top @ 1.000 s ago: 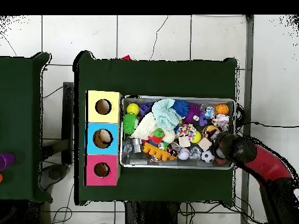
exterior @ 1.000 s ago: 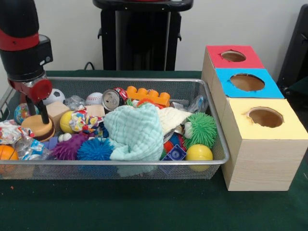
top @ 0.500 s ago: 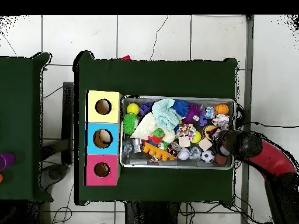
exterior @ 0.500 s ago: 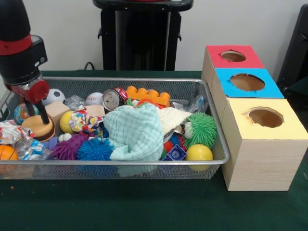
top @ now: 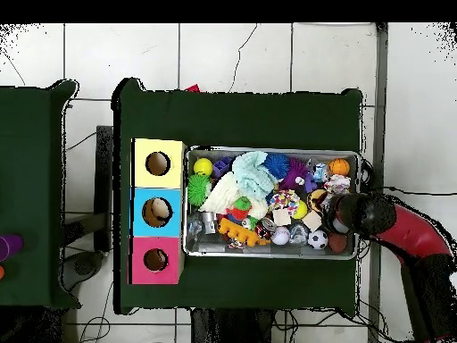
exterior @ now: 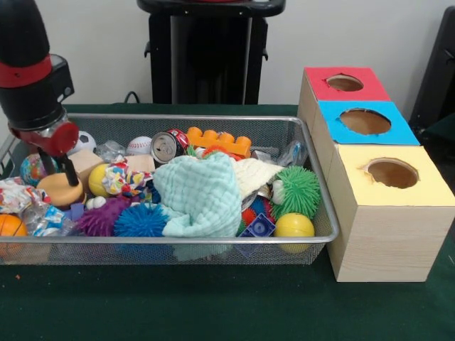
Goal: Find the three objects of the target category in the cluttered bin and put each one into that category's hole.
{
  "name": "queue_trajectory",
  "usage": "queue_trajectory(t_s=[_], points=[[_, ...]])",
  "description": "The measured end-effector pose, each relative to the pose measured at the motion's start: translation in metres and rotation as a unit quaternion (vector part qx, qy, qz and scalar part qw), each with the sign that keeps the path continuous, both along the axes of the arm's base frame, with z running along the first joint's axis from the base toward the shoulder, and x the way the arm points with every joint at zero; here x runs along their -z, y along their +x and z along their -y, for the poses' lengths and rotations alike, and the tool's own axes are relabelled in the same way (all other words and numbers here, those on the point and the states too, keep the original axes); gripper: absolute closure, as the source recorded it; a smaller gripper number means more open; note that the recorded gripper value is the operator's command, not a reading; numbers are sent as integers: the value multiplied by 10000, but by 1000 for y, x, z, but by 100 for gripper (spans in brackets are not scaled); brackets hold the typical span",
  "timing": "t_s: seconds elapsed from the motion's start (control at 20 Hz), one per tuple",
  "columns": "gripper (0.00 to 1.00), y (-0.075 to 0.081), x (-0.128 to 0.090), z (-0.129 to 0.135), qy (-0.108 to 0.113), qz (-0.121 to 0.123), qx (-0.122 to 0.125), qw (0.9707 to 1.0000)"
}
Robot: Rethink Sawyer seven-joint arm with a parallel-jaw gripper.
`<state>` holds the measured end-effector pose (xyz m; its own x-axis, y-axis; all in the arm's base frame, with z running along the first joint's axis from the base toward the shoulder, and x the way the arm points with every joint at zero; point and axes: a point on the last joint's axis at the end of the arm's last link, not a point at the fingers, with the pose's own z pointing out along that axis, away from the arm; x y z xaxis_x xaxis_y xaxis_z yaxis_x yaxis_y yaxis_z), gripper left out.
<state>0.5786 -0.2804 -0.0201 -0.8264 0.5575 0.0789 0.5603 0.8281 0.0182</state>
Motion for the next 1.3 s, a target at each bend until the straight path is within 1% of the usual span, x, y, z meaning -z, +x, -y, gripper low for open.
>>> queue_trajectory(t_s=[0.05, 0.15, 0.2, 0.25, 0.3, 0.4, 0.5, 0.6, 0.75, 1.15, 1.3], points=[[0, 5, -1, -8, -124, 71, -120, 9998], [0, 14, -1, -21, -295, 212, -286, 9989], [0, 22, -1, -32, -407, 344, -408, 9977], [0, 24, -1, -37, -461, 390, -470, 9971], [0, 24, -1, -44, -555, 417, -569, 9960], [0, 21, -1, -51, -673, 412, -682, 9946], [0, 19, -1, -57, -753, 445, -751, 9933], [0, 18, -1, -58, -829, 491, -775, 9923], [0, 17, -1, -58, -880, 531, -764, 9918], [0, 17, 0, -61, -955, 541, -607, 9921], [0, 17, 0, -65, -1009, 516, -504, 9923]])
